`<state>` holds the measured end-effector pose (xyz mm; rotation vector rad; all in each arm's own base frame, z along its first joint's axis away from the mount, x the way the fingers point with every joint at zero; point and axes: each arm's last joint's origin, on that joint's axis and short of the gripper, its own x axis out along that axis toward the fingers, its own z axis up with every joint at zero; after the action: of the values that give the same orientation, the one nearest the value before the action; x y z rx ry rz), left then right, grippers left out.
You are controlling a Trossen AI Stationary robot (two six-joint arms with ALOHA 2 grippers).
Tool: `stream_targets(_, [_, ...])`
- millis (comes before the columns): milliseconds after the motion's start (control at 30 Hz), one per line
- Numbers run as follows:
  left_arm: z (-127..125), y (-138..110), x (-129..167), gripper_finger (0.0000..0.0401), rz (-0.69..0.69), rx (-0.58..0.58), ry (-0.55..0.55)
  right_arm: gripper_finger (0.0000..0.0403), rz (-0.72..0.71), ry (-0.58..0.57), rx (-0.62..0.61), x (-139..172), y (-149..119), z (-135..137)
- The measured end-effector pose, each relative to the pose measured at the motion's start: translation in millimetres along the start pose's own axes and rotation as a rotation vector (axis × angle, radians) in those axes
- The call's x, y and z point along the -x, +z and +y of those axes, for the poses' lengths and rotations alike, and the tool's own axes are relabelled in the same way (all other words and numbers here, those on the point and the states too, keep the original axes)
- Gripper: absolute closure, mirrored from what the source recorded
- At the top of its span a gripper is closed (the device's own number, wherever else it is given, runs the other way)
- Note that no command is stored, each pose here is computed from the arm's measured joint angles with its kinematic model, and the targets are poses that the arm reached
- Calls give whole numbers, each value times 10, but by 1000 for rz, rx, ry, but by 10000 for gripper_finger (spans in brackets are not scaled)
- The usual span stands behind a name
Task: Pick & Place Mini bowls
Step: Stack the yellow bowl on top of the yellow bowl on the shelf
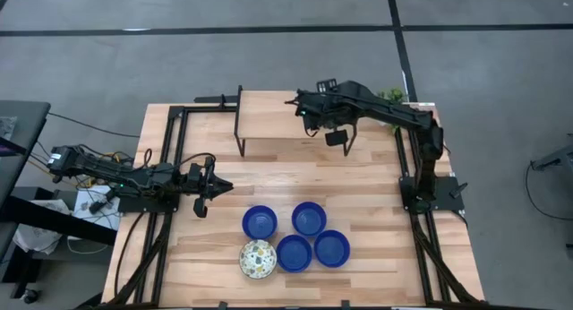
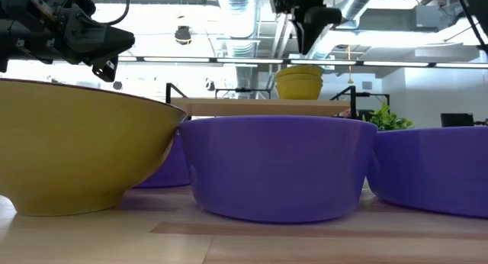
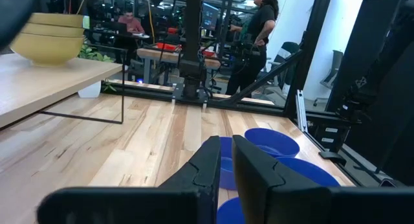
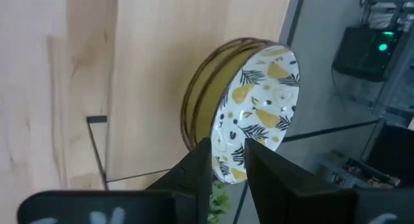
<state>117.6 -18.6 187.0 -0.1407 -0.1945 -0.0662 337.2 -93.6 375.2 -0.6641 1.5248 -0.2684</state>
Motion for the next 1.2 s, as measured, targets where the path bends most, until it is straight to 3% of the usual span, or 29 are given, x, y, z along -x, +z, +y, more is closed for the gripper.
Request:
stream_targets(367, [0,1,0,362,-1,0,0,320,-222,7,-83,614,-191,117])
stream_targets(633, [-4,34,0,362,-34,10,-4,328,-446,226,-279,1007,-552,171])
stream_targets(800, [-11,111,6,362,-113,22,-13,332,-570,357,-322,1212,-803,195])
stream_targets(1033, [-18,184,18,362,-189,55,-24,333,-681,414,-357,1403,-1108,227])
stream_targets(1200, [-27,244,5,362,-213,127,-37,333,-762,449,-354,1321,-1203,350])
